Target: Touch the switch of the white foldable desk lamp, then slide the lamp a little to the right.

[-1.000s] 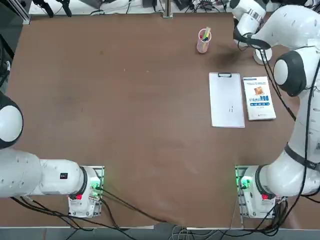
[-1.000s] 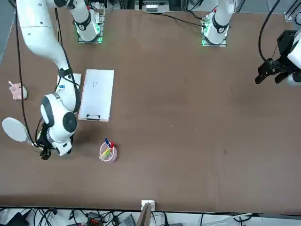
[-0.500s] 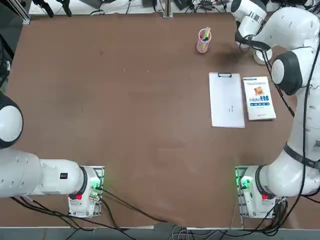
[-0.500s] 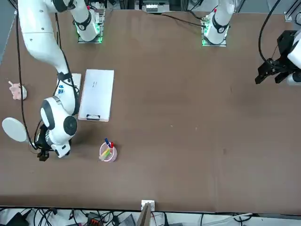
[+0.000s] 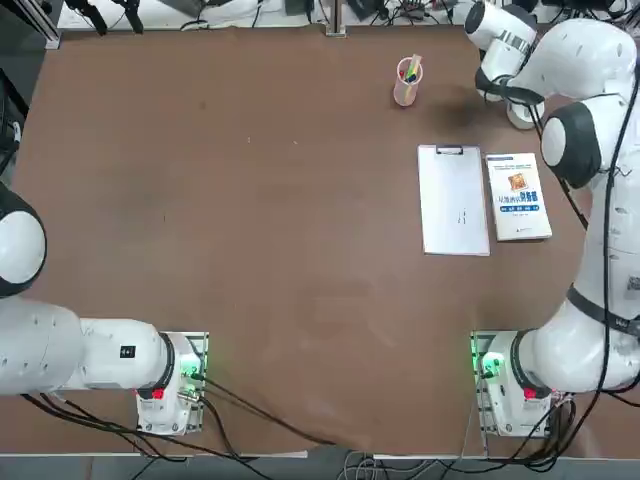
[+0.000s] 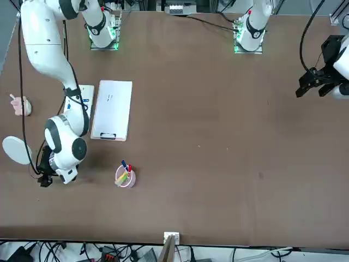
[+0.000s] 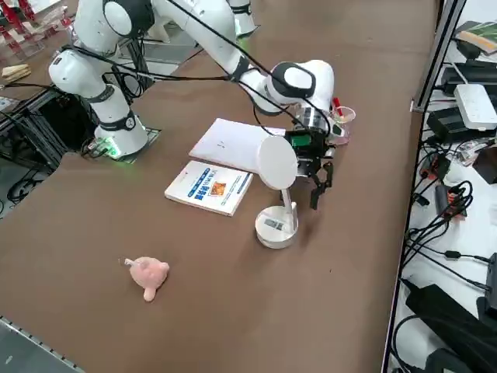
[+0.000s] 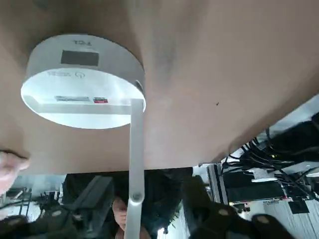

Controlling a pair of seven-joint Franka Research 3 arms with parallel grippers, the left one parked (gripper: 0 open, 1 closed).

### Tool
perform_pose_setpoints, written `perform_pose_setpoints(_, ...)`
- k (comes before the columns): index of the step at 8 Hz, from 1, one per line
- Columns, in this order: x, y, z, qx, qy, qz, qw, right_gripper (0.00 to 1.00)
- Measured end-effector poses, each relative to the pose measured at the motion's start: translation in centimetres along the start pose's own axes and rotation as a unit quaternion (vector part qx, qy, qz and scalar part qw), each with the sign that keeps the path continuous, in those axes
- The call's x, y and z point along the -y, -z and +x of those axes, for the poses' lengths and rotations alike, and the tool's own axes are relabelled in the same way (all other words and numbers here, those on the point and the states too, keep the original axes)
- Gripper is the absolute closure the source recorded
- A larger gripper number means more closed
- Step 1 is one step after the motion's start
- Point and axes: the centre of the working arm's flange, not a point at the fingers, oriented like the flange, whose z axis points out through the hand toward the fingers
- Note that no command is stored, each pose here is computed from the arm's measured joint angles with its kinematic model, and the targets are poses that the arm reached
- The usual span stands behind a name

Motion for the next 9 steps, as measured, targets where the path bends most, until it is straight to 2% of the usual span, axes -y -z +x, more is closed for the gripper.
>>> perform_pose_setpoints(3,0.17,-0.53,0.32,0.012,0.009,0.000,1.000,0.81)
perform_pose_setpoints(7,0.23,-0.65,0.27,0.017,0.010,0.005,1.000,0.84)
perform_pose_setpoints(9,0.68,-1.00,-0.17,0.032,0.013,0.030,0.999,0.84)
